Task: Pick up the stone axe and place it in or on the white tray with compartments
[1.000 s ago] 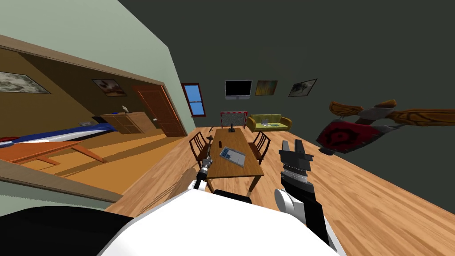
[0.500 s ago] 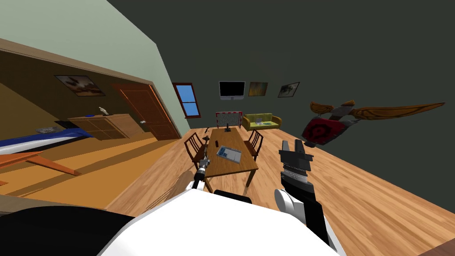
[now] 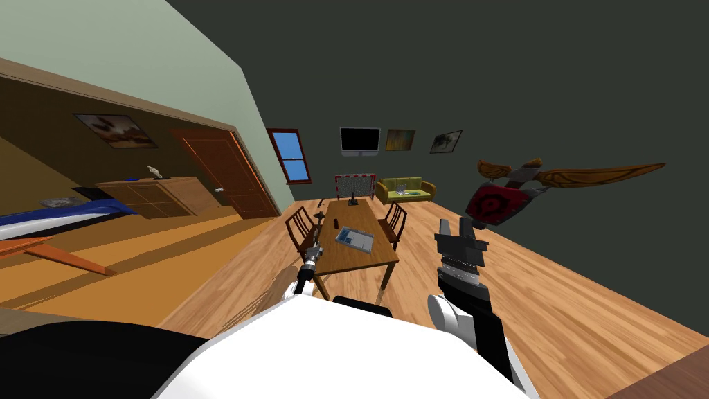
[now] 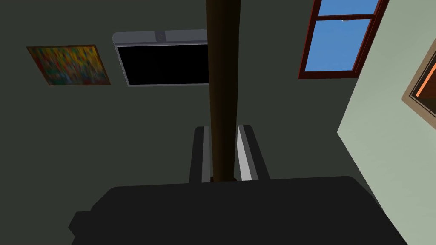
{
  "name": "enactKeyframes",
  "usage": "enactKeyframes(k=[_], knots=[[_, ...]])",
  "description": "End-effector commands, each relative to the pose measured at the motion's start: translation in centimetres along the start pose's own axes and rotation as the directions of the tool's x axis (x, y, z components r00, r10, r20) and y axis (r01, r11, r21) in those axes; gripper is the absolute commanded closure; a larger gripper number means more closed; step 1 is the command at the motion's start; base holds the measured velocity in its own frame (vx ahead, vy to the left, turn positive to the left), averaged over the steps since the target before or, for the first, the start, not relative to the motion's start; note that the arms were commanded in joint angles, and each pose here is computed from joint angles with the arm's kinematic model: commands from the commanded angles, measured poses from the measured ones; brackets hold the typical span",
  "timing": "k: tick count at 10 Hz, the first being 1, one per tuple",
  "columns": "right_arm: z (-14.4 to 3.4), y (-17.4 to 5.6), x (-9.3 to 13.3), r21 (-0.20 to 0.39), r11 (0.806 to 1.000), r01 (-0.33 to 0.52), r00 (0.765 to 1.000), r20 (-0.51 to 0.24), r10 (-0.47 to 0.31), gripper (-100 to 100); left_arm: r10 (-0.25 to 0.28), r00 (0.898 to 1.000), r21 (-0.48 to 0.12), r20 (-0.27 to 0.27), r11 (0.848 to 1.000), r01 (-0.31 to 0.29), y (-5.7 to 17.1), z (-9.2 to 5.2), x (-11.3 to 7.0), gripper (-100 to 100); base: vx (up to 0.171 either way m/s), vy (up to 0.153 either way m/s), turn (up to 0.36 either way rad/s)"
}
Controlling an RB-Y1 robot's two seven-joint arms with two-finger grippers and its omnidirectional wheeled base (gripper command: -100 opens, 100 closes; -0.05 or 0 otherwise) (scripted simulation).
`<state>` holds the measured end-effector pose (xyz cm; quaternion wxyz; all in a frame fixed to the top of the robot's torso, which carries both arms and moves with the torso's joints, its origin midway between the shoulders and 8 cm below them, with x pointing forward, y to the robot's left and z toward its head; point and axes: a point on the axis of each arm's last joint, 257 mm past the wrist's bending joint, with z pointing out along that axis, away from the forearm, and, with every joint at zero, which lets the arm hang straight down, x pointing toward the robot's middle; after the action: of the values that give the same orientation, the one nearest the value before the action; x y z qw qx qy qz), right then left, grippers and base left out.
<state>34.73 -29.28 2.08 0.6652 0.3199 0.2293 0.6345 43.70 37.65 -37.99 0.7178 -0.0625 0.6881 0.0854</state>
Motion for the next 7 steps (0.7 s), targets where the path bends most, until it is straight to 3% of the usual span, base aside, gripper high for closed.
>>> enactKeyframes(k=[1,2,3,5,6,7], knots=[[0.0,0.0,0.0,0.0,1.0,0.0,1.0,0.0,0.0,0,-0.021,0.999,-0.022,0.037,1.0,0.022,2.6,0.9,-1.4,100,-0.011,-0.152,0.011],[0.0,0.0,0.0,0.0,1.0,0.0,1.0,0.0,0.0,0,-0.047,0.997,-0.041,0.067,0.998,0.05,4.4,1.2,-2.6,100,0.004,-0.212,0.02],[0.0,0.0,0.0,0.0,1.0,0.0,1.0,0.0,0.0,0,-0.047,0.997,-0.041,0.069,0.998,0.05,4.4,1.2,-2.6,100,-0.011,-0.151,0.024],[0.0,0.0,0.0,0.0,1.0,0.0,1.0,0.0,0.0,0,-0.114,0.984,-0.073,0.139,0.989,0.125,7.7,1.5,-5.0,100,-0.051,-0.142,0.02],[0.0,0.0,0.0,0.0,1.0,0.0,1.0,0.0,0.0,0,-0.131,0.981,-0.077,0.143,0.987,0.143,7.8,1.5,-5.1,100,-0.027,-0.144,0.039],[0.0,0.0,0.0,0.0,1.0,0.0,1.0,0.0,0.0,0,-0.168,0.968,-0.092,0.186,0.978,0.187,9.5,1.5,-6.5,100,0.01,-0.154,0.024]])
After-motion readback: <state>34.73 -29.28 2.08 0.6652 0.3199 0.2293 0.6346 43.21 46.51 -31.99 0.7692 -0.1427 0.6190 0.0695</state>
